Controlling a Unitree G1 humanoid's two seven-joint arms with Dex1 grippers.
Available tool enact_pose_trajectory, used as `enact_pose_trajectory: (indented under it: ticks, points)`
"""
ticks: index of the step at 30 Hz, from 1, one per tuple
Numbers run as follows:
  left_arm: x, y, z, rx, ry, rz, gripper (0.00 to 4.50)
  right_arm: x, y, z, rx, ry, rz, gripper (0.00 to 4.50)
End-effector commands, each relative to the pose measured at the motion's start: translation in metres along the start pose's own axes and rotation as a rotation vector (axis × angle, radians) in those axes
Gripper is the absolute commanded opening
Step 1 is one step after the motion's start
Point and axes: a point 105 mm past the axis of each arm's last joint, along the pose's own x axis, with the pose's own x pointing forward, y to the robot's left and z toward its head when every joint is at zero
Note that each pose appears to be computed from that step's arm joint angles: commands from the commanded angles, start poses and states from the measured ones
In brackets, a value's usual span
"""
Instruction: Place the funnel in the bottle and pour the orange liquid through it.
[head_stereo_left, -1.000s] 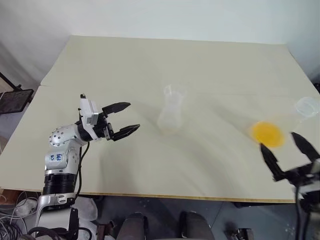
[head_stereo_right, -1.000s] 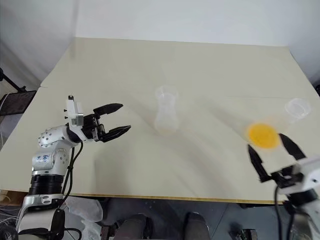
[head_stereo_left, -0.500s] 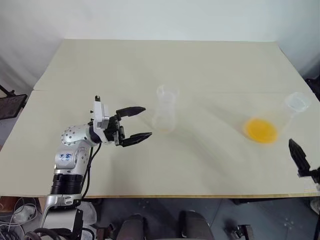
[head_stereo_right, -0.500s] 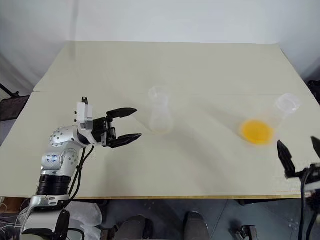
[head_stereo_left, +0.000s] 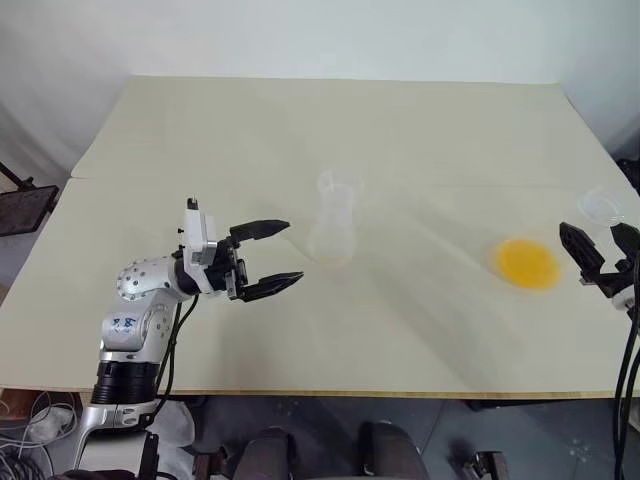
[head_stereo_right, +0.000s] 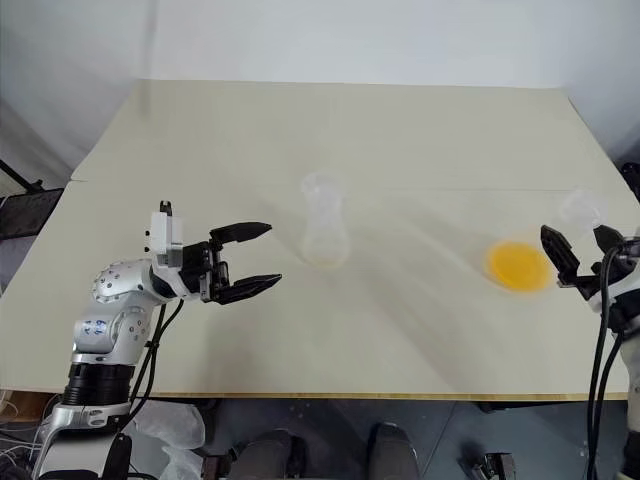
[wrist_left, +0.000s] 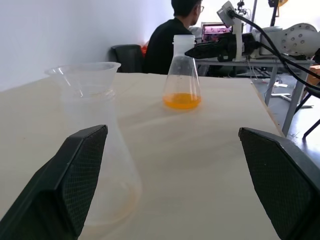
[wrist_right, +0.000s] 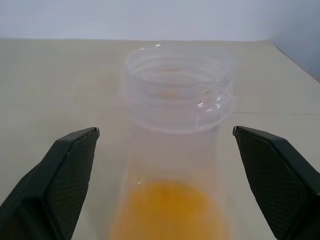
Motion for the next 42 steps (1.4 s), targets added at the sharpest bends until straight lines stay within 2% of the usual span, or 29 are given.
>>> enact_pose_trajectory:
  ticks: [1,11,14,18,23,25,28,31,33,35,38,42]
  points:
    - [-0.001,-0.002,0.014,0.049,-0.031,0.005,4.47,0.005,0.002,0.013,-0.043,-0.042,0.026,4.50]
    - [0.000,0.001,0.017,0.067,-0.033,0.022,4.47,0.025,-0.003,0.016,-0.026,-0.079,0.030,4.50]
    - [0.001,0.003,0.018,0.077,-0.038,0.030,4.50,0.027,-0.002,0.016,-0.036,-0.082,0.039,3.91]
    - [0.002,0.005,0.019,0.085,-0.044,0.037,4.50,0.029,0.002,0.017,-0.035,-0.099,0.053,2.53]
    - [0.002,0.007,0.020,0.090,-0.047,0.041,4.50,0.028,0.011,0.026,-0.046,-0.139,0.090,2.47]
    - [0.000,0.009,0.020,0.094,-0.048,0.053,4.50,0.029,0.017,0.041,-0.109,-0.195,0.079,2.47]
    - [-0.003,0.013,0.020,0.099,-0.043,0.071,4.50,0.038,0.038,0.057,-0.244,-0.211,0.089,2.47]
    - [-0.006,0.016,0.018,0.101,-0.035,0.084,4.50,0.050,0.073,0.066,-0.329,-0.163,0.177,2.47]
    - [-0.007,0.018,0.018,0.101,-0.032,0.090,4.50,0.056,0.098,0.077,-0.376,-0.182,0.253,2.47]
    - [-0.009,0.020,0.018,0.105,-0.033,0.103,4.50,0.064,0.127,0.086,-0.505,-0.202,0.306,2.47]
    - [-0.011,0.023,0.017,0.109,-0.031,0.118,4.50,0.074,0.151,0.091,-0.590,-0.202,0.312,2.47]
    - [-0.016,0.023,0.013,0.104,-0.017,0.140,4.50,0.086,0.191,0.091,-0.770,-0.269,0.396,2.47]
